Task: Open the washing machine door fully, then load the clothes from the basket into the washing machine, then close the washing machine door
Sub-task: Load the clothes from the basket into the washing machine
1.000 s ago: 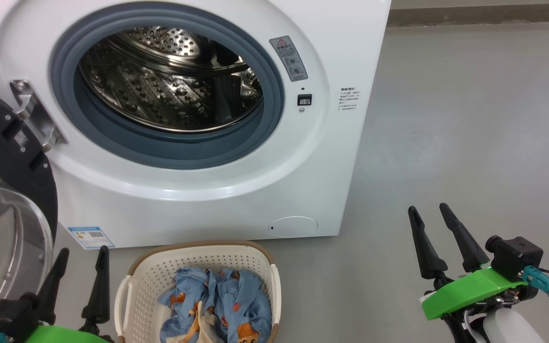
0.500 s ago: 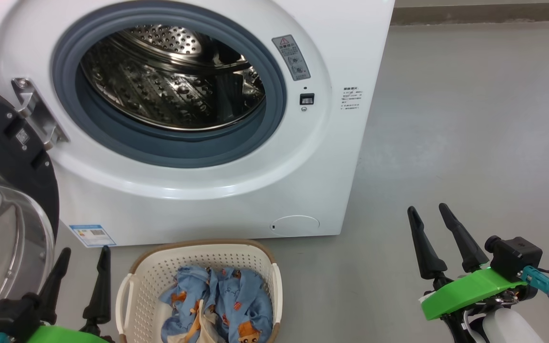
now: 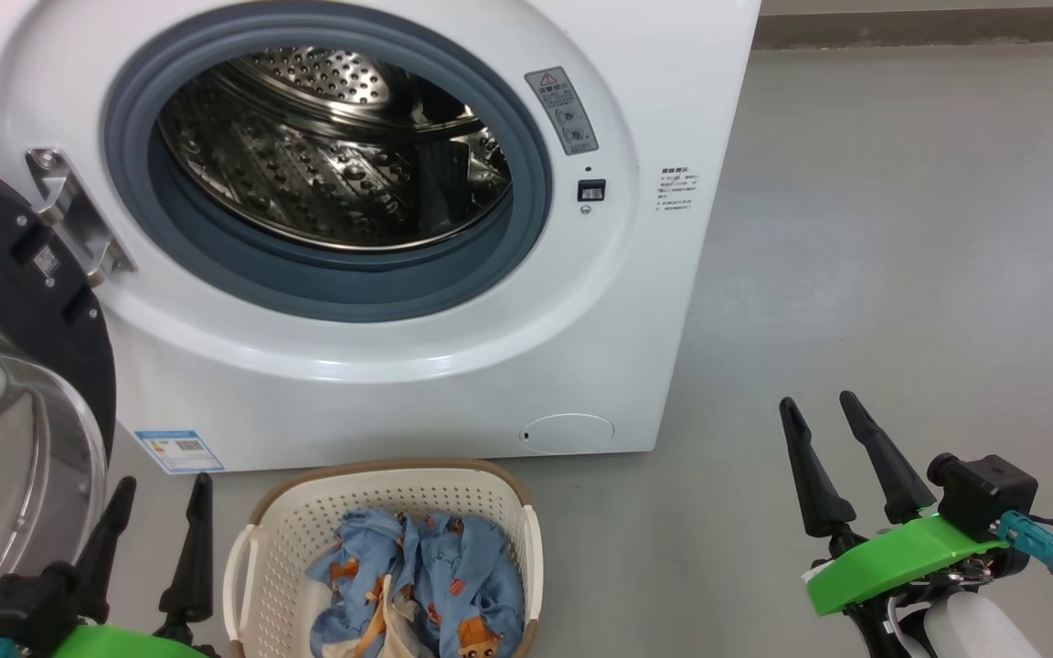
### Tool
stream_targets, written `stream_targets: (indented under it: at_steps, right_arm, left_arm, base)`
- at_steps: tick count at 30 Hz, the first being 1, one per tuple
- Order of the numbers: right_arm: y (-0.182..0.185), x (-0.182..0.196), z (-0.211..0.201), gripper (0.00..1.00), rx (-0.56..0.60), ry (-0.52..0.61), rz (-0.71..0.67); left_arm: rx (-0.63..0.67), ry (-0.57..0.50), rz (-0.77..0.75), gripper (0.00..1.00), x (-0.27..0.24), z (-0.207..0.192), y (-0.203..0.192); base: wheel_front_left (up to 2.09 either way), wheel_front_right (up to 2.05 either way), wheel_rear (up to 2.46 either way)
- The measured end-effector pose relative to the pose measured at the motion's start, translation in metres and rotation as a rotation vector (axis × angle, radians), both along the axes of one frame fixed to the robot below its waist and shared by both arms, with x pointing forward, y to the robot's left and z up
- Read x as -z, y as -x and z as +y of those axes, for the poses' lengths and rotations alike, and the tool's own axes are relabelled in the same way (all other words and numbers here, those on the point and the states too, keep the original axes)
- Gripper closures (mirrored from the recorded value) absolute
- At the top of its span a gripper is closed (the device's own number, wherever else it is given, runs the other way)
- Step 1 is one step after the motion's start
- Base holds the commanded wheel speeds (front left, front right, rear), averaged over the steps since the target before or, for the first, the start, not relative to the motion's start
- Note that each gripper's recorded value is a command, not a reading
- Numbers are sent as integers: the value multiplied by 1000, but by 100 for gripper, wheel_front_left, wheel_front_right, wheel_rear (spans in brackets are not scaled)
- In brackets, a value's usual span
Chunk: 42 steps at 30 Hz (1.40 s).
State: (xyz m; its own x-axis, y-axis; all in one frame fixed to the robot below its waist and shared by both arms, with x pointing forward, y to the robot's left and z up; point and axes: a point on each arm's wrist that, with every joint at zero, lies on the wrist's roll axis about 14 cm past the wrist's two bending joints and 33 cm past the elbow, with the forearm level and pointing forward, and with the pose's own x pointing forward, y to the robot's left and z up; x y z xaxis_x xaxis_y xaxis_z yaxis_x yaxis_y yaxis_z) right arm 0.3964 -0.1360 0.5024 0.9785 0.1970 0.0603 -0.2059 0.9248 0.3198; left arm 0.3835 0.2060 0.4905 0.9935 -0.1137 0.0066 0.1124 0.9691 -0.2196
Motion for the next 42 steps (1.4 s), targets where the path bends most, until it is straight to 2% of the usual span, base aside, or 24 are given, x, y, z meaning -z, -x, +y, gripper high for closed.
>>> stream_targets:
  at_steps: [14, 24, 32, 42]
  right_arm:
    - [0, 7, -8, 0, 23, 0, 19]
    - [-3, 17, -19, 0, 63, 9, 45]
    - [-20, 21, -21, 0, 81, 17, 45]
    - [-32, 56, -22, 0, 98, 31, 127]
  left_arm:
    - [10, 3, 19, 0, 7, -4, -7]
    - [25, -16, 88, 0, 32, -11, -16]
    - [80, -14, 197, 0, 67, -29, -35]
    - [183, 3, 388, 0, 128, -57, -50]
  base:
    - [0, 0, 0]
    - [0, 0, 0]
    - [0, 0, 0]
    - [0, 0, 0]
